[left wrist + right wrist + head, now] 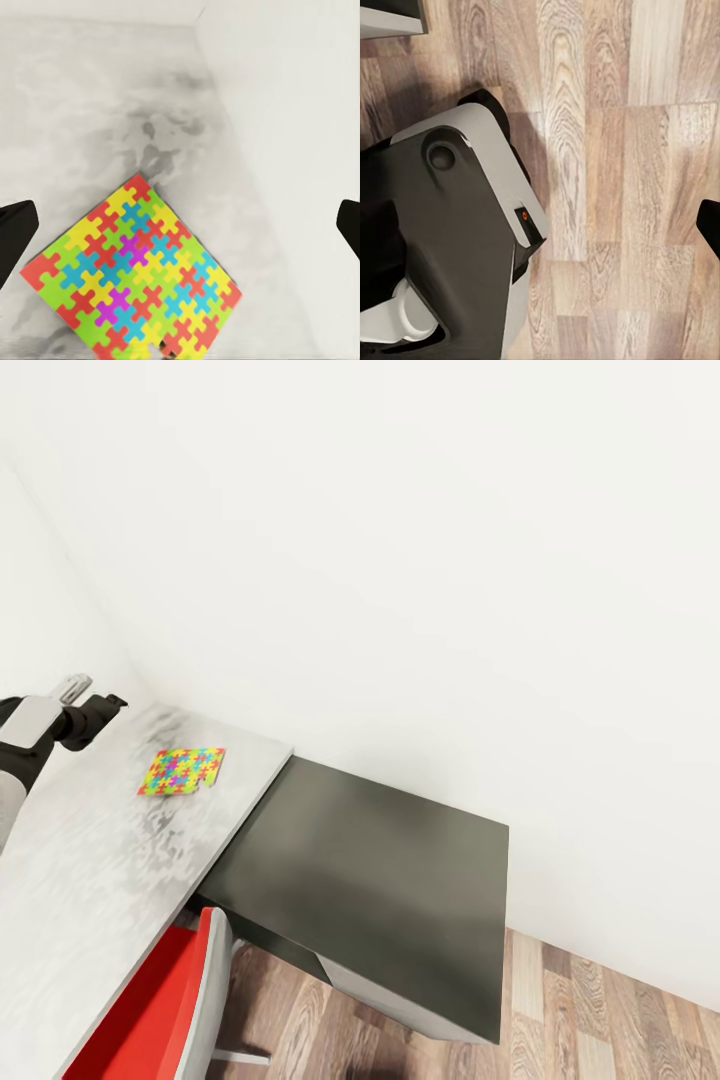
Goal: Put all the toys in the child's room - the three board games (two on the bed and one on the table), the two jigsaw puzzles on the table, and the tennis ball on the table - inside the toy box on the table in the child's room.
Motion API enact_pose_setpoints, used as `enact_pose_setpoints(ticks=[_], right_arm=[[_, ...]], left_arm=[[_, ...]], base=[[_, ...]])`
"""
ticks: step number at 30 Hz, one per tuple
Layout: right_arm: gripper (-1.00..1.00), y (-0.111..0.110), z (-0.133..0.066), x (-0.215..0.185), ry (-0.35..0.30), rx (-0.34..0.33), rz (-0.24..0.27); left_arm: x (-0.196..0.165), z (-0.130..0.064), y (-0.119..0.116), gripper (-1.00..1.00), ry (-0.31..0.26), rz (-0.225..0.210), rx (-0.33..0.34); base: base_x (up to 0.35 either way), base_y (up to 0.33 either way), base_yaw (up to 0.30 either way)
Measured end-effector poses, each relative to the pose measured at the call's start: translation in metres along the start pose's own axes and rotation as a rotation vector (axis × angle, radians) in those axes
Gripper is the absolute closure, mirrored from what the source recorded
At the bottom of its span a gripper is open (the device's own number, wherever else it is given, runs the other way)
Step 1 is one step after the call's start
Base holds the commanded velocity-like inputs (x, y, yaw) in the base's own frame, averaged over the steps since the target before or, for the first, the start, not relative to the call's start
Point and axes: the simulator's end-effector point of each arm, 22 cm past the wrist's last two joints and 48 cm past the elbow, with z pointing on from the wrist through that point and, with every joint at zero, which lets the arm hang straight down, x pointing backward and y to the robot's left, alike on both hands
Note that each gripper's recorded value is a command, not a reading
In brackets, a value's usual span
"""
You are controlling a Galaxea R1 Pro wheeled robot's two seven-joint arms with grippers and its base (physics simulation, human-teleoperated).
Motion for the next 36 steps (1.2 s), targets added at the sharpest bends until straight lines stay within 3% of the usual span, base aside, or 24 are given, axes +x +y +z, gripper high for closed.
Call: enact_pose_setpoints(ticks=[3,10,36], right_arm=[[-1.00,0.001,0.000,0.001,0.002,-0.002,0.000],[-1.00,0.002,0.001,0.002,0.004,-0.006,0.000],[-1.00,0.001,0.001,0.002,0.006,-0.004,0.001]], left_arm=[[0.011,0.004,0.009,-1.00,0.018,0.000,-0.004],[0.016,0.006,0.005,-1.00,0.025,-0.001,0.023],[0.034,0.013,0.014,-1.00,0.048,0.003,0.009]], base=[[0.000,0.000,0.000],[0.000,0.000,0.000],[0.000,0.000,0.000]])
